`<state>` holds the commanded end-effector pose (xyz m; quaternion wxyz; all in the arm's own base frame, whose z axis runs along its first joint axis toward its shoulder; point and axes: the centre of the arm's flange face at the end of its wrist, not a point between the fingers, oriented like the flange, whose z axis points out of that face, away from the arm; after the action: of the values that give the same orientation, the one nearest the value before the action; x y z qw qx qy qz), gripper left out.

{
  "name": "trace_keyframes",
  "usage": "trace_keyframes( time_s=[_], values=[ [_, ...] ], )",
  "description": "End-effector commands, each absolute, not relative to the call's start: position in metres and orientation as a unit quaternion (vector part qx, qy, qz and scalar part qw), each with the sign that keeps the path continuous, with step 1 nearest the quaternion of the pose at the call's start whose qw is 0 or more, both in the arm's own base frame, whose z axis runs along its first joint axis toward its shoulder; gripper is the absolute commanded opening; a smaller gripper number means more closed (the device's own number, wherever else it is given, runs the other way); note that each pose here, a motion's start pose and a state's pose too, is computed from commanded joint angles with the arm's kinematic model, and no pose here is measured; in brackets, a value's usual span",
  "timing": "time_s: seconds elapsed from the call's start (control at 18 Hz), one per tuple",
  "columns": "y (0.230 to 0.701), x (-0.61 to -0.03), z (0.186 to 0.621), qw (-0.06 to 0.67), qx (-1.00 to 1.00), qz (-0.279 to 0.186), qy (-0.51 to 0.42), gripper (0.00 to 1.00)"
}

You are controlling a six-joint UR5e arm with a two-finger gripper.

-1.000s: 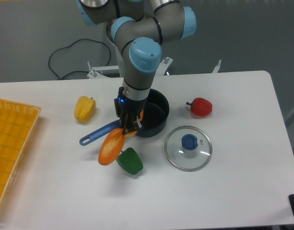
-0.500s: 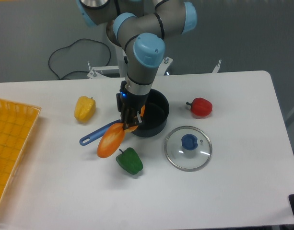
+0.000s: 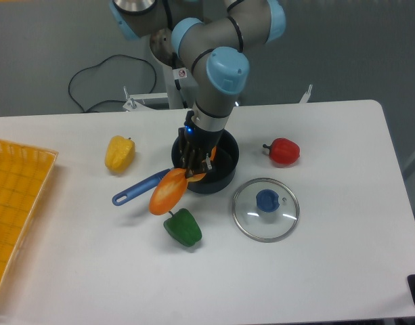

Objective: Place the long bread in the pot
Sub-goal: 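Lower the bread loaf into the black pot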

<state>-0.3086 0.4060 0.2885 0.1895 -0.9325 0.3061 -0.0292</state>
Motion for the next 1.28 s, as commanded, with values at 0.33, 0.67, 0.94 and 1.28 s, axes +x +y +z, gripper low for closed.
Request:
trace_keyframes(
  time_s=[0.33,0.67,0.94,1.28],
  values=[
    [0.396,-0.311,0.278,0.199,-0.928,-0.037,0.313,0.04],
    [0.394,-0.312,0.277,0.199,-0.928,-0.038,0.311,0.08],
    [0.394,-0.312,0.277,0.199,-0.928,-0.038,0.313,0.19],
    [0.393,-0.314,0.275,0.199,-0.92,-0.036,0.336,0.45]
  ],
)
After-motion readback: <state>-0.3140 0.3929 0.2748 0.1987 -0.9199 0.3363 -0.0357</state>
